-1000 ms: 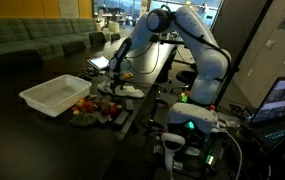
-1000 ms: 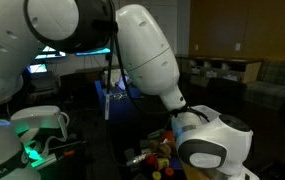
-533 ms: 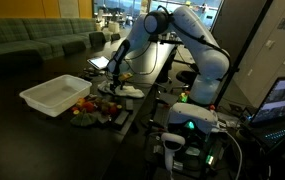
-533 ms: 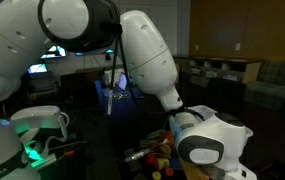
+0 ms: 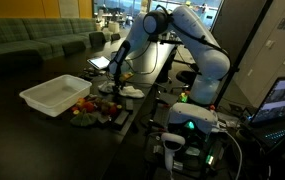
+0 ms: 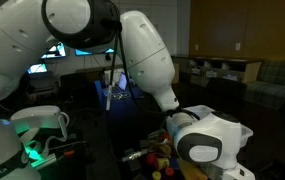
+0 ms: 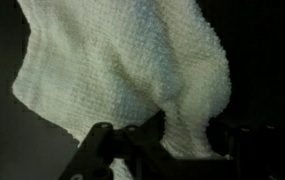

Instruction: Pick up the towel on the right, move the objects in front of the storage container to the left

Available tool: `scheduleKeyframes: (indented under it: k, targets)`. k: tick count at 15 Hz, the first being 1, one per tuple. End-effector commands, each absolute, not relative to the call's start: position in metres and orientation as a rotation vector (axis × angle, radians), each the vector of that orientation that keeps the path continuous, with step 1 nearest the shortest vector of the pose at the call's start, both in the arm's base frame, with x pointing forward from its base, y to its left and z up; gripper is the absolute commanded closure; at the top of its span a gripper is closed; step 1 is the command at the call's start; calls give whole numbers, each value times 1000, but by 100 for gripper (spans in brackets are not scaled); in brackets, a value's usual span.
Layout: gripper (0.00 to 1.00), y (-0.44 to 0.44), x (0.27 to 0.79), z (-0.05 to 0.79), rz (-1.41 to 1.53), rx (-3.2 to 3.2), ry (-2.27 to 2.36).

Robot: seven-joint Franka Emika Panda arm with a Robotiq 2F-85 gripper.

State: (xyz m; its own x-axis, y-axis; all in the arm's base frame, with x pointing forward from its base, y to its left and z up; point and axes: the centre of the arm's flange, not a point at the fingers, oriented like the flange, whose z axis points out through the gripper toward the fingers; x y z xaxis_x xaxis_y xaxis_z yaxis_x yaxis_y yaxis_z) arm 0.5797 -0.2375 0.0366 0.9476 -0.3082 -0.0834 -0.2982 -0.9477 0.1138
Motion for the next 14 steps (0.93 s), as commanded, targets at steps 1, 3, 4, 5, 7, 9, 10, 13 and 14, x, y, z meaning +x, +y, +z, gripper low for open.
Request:
scheduleKeyframes:
  k: [1, 3, 4, 5, 7, 9, 10, 13, 14]
  targets:
    - [98, -224, 557, 57, -155, 2947, -491]
    - [97, -221, 548, 66, -139, 2920, -525]
    - [96, -220, 544, 70, -131, 2902, -554]
    - [96, -220, 540, 76, -117, 2884, -588]
    - [96, -222, 533, 89, -75, 2839, -648]
    - [96, -228, 526, 105, -38, 2774, -719]
    - [96, -231, 522, 112, -29, 2746, -739]
    - [96, -241, 502, 130, -28, 2637, -801]
    - [96, -244, 493, 134, -35, 2605, -819]
